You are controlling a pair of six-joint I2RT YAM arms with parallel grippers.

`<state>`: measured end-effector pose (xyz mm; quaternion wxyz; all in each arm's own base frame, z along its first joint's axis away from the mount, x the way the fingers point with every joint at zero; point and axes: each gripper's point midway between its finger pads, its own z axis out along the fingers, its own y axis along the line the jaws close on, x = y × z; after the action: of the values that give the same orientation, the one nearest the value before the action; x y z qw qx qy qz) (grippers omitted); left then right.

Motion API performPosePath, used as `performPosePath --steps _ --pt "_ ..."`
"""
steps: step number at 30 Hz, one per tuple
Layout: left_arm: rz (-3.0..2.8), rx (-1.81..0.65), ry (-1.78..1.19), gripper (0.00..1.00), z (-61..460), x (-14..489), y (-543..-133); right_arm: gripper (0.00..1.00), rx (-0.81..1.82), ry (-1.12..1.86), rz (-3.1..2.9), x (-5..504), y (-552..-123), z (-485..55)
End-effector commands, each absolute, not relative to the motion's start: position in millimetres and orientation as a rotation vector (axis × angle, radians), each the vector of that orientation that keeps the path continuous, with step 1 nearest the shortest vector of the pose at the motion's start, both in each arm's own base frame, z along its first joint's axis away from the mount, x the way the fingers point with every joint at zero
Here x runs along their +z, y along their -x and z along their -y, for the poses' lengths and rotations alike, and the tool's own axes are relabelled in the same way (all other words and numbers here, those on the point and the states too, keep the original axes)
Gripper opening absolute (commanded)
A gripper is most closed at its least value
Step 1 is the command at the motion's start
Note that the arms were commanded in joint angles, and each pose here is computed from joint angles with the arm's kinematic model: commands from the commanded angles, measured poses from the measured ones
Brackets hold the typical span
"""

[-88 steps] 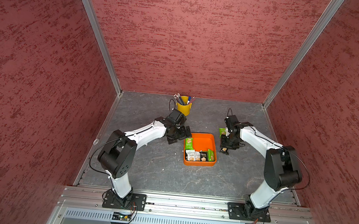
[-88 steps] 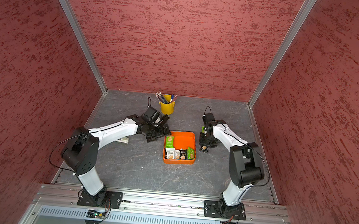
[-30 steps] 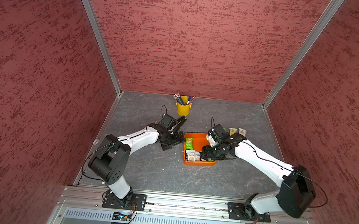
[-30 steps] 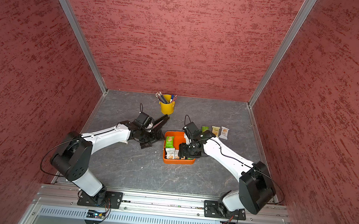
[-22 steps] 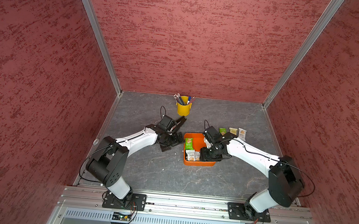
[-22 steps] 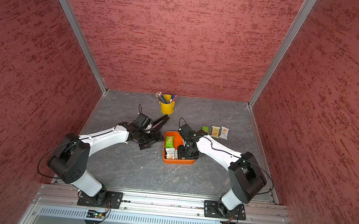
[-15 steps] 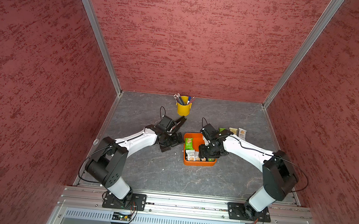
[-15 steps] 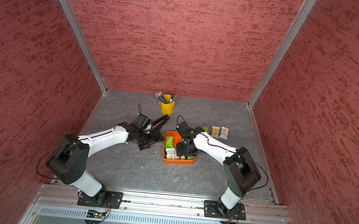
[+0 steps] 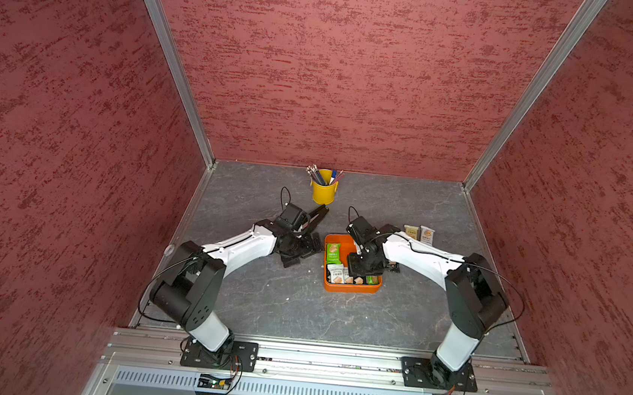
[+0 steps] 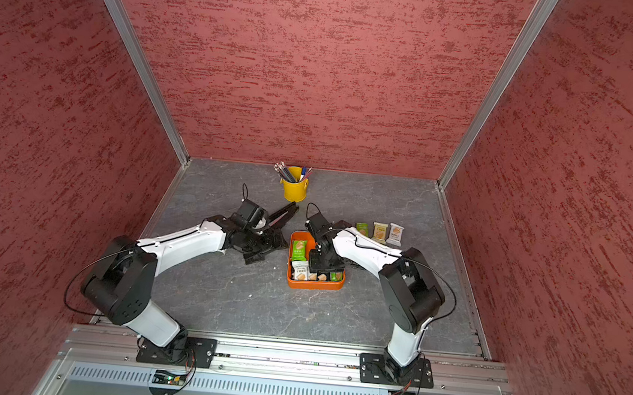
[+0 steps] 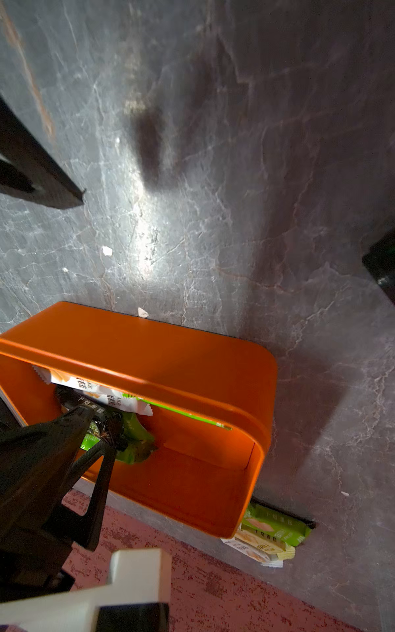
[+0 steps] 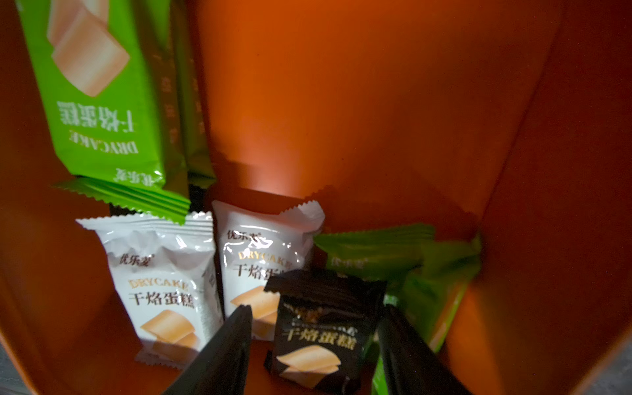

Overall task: Take the cookies out of the storage box
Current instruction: Pick up the cookie from the storage box.

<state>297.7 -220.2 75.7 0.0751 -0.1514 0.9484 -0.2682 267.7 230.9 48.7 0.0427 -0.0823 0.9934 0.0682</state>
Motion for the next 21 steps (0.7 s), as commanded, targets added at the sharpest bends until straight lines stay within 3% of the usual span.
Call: performPosePath --steps 1,16,21 --pt "-2.815 -0.802 0.464 1.0 216.6 79.6 -302.2 0.63 0.177 0.274 -3.023 49.0 -272.7 -232.8" --pt "-2.814 -0.806 0.483 1.0 215.2 76.0 -299.9 0.59 0.12 0.262 -3.061 31.7 -268.6 -226.9" --pt "-2.81 -0.812 0.474 1.0 216.6 78.5 -301.8 0.52 0.106 0.26 -3.057 31.2 -270.0 -226.1"
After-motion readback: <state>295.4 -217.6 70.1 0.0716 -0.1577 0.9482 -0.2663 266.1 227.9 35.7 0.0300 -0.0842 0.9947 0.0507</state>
